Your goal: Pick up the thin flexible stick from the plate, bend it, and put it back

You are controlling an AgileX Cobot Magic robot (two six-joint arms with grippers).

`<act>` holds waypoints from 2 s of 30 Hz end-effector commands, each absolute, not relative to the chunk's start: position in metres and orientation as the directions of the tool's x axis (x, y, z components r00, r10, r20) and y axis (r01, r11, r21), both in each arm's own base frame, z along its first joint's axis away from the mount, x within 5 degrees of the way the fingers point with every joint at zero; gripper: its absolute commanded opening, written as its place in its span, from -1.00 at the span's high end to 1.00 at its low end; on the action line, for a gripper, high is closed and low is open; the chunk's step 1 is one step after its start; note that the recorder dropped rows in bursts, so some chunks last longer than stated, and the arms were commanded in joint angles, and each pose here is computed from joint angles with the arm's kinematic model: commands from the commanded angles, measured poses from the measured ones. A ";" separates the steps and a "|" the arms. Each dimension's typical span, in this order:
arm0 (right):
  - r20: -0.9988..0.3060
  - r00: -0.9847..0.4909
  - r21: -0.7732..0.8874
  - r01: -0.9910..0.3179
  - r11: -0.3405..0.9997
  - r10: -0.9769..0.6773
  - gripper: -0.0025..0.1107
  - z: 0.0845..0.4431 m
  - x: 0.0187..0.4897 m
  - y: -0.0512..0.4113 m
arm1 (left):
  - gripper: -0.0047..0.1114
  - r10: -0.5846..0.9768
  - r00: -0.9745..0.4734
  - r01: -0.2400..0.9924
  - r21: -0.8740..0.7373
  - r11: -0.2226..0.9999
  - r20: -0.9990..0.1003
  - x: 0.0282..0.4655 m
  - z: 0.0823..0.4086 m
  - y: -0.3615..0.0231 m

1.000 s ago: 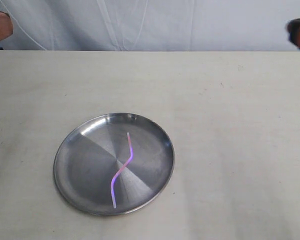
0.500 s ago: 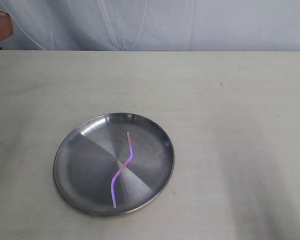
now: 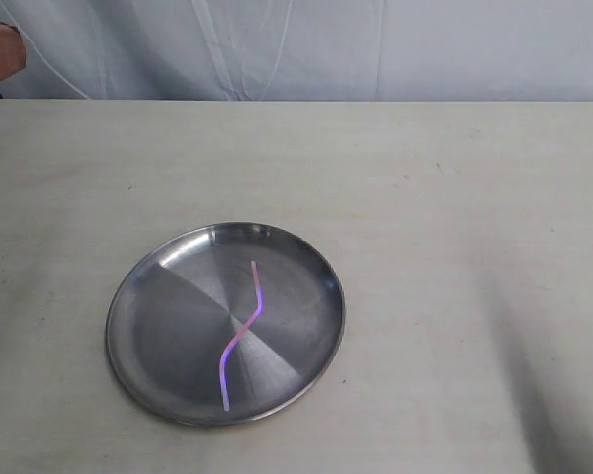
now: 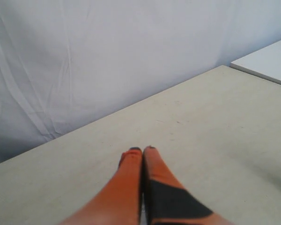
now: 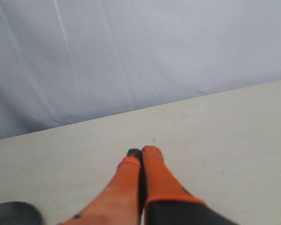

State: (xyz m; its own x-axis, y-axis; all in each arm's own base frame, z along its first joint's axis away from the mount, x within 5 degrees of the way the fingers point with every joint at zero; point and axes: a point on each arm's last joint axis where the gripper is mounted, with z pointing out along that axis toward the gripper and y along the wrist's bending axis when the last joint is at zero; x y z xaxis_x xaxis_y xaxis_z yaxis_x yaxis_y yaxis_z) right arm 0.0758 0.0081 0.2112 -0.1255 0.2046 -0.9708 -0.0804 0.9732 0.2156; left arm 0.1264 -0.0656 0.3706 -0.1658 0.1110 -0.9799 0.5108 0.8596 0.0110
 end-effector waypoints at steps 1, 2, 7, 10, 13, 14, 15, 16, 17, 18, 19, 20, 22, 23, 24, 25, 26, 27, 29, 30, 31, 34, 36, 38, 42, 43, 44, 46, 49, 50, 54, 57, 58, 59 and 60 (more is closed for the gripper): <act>-0.970 -0.130 0.206 -0.005 0.979 0.203 0.97 0.203 0.068 0.003 | 0.91 0.112 -0.170 0.507 0.011 0.862 -0.979 0.127 0.369 -0.066; -0.971 -0.132 0.203 0.000 0.979 0.201 0.97 0.202 0.067 0.003 | 0.91 0.112 -0.170 0.507 0.011 0.862 -0.979 0.127 0.369 -0.066; -0.958 -0.186 0.215 0.026 0.976 0.216 0.97 0.192 0.062 0.003 | 0.91 0.112 -0.170 0.507 0.011 0.862 -0.979 0.127 0.369 -0.066; -0.944 -0.212 0.249 0.044 0.968 0.252 0.97 0.188 0.059 0.002 | 0.91 0.112 -0.170 0.507 0.011 0.862 -0.979 0.127 0.369 -0.066; -0.935 -0.256 0.240 0.049 0.969 0.245 0.97 0.183 0.057 0.003 | 0.91 0.112 -0.170 0.507 0.011 0.862 -0.979 0.127 0.369 -0.066; -0.936 -0.256 0.238 0.049 0.970 0.243 0.97 0.183 0.057 0.003 | 0.91 0.112 -0.170 0.507 0.011 0.862 -0.979 0.127 0.369 -0.066; -0.936 -0.256 0.236 0.049 0.970 0.241 0.97 0.183 0.057 0.003 | 0.91 0.112 -0.170 0.507 0.011 0.862 -0.979 0.127 0.369 -0.066; -0.938 -0.257 0.227 0.047 0.973 0.231 0.97 0.183 0.057 0.003 | 0.91 0.112 -0.170 0.507 0.011 0.862 -0.979 0.127 0.369 -0.066; -0.941 -0.257 0.215 0.044 0.976 0.219 0.97 0.183 0.057 0.003 | 0.91 0.114 -0.168 0.508 0.013 0.861 -0.979 0.127 0.369 -0.066; -0.944 -0.258 0.204 0.041 0.978 0.207 0.97 0.183 0.057 0.003 | 0.91 0.114 -0.168 0.508 0.013 0.861 -0.979 0.127 0.369 -0.066; -0.950 -0.259 0.172 0.032 0.985 0.175 0.97 0.183 0.057 0.003 | 0.91 0.114 -0.168 0.508 0.013 0.861 -0.979 0.127 0.369 -0.066; -0.952 -0.259 0.158 0.029 0.987 0.160 0.97 0.183 0.057 0.003 | 0.91 0.114 -0.168 0.508 0.013 0.861 -0.979 0.127 0.369 -0.066; -0.956 -0.252 0.151 0.026 0.988 0.152 0.97 0.184 0.057 0.003 | 0.91 0.114 -0.168 0.508 0.013 0.861 -0.979 0.127 0.369 -0.066; -0.957 -0.245 0.153 0.024 0.988 0.154 0.97 0.184 0.056 0.003 | 0.91 0.114 -0.168 0.508 0.013 0.861 -0.979 0.127 0.369 -0.066; -0.958 -0.240 0.153 0.024 0.988 0.154 0.97 0.184 0.056 0.003 | 0.91 0.114 -0.168 0.508 0.013 0.861 -0.979 0.127 0.369 -0.066; -0.958 -0.240 0.153 0.024 0.988 0.154 0.97 0.184 0.056 0.003 | 0.91 0.114 -0.168 0.508 0.013 0.861 -0.979 0.127 0.369 -0.066; -0.958 -0.240 0.155 0.023 0.988 0.156 0.97 0.184 0.056 0.003 | 0.91 0.114 -0.168 0.508 0.013 0.861 -0.979 0.127 0.369 -0.066; -0.958 -0.240 0.155 0.023 0.988 0.156 0.97 0.184 0.056 0.003 | 0.91 0.114 -0.168 0.508 0.013 0.861 -0.979 0.127 0.369 -0.066; -0.958 -0.240 0.157 0.023 0.987 0.158 0.97 0.184 0.056 0.003 | 0.91 0.114 -0.168 0.508 0.013 0.861 -0.979 0.127 0.369 -0.066; -0.958 -0.240 0.157 0.023 0.987 0.158 0.97 0.184 0.056 0.003 | 0.91 0.114 -0.168 0.508 0.013 0.861 -0.979 0.127 0.369 -0.066; -0.958 -0.240 0.157 0.023 0.987 0.158 0.97 0.184 0.056 0.003 | 0.91 0.114 -0.168 0.508 0.013 0.861 -0.979 0.127 0.369 -0.066; -0.957 -0.240 0.159 0.023 0.987 0.160 0.97 0.184 0.056 0.003 | 0.91 0.114 -0.168 0.508 0.013 0.861 -0.979 0.127 0.369 -0.066; -0.957 -0.240 0.159 0.023 0.987 0.160 0.97 0.184 0.056 0.003 | 0.91 0.113 -0.169 0.507 0.012 0.862 -0.979 0.127 0.369 -0.066; -0.957 -0.240 0.159 0.023 0.987 0.160 0.97 0.184 0.056 0.003 | 0.91 0.113 -0.169 0.507 0.012 0.862 -0.979 0.127 0.369 -0.066; -0.957 -0.240 0.159 0.023 0.987 0.160 0.97 0.184 0.056 0.003 | 0.91 0.206 -0.121 0.505 0.119 0.855 -0.971 0.121 0.369 -0.061; -0.957 -0.240 0.159 0.023 0.987 0.160 0.97 0.184 0.056 0.003 | 0.91 0.206 -0.119 0.505 0.119 0.855 -0.971 0.117 0.367 -0.059; -0.957 -0.240 0.161 0.024 0.987 0.162 0.97 0.184 0.056 0.003 | 0.91 0.203 -0.112 0.504 0.120 0.856 -0.973 0.112 0.364 -0.057; -0.957 -0.240 0.161 0.024 0.987 0.162 0.97 0.184 0.056 0.003 | 0.91 0.190 -0.077 0.489 0.129 0.863 -0.979 0.101 0.356 -0.052; -0.957 -0.240 0.161 0.024 0.987 0.162 0.97 0.184 0.056 0.003 | 0.91 0.153 -0.034 0.448 0.121 0.886 -0.988 0.088 0.332 -0.043; -0.957 -0.240 0.161 0.024 0.987 0.162 0.97 0.184 0.056 0.003 | 0.91 0.132 -0.034 0.421 0.106 0.901 -0.991 0.085 0.323 -0.039; -0.957 -0.240 0.161 0.024 0.987 0.162 0.97 0.184 0.056 0.003 | 0.91 0.020 -0.093 0.314 -0.010 0.949 -0.995 0.073 0.291 -0.025; -0.957 -0.240 0.161 0.024 0.987 0.162 0.97 0.184 0.056 0.003 | 0.91 -0.020 -0.109 0.235 -0.045 0.971 -0.994 0.067 0.270 -0.018; -0.957 -0.240 0.161 0.024 0.987 0.162 0.97 0.184 0.056 0.003 | 0.91 -0.038 -0.114 0.210 -0.061 0.976 -0.993 0.065 0.263 -0.016; -0.957 -0.240 0.164 0.023 0.986 0.164 0.97 0.184 0.056 0.003 | 0.91 -0.050 -0.114 0.188 -0.071 0.979 -0.992 0.063 0.258 -0.014; -0.957 -0.240 0.164 0.023 0.986 0.164 0.97 0.184 0.056 0.003 | 0.91 -0.066 -0.118 0.171 -0.085 0.982 -0.991 0.062 0.252 -0.013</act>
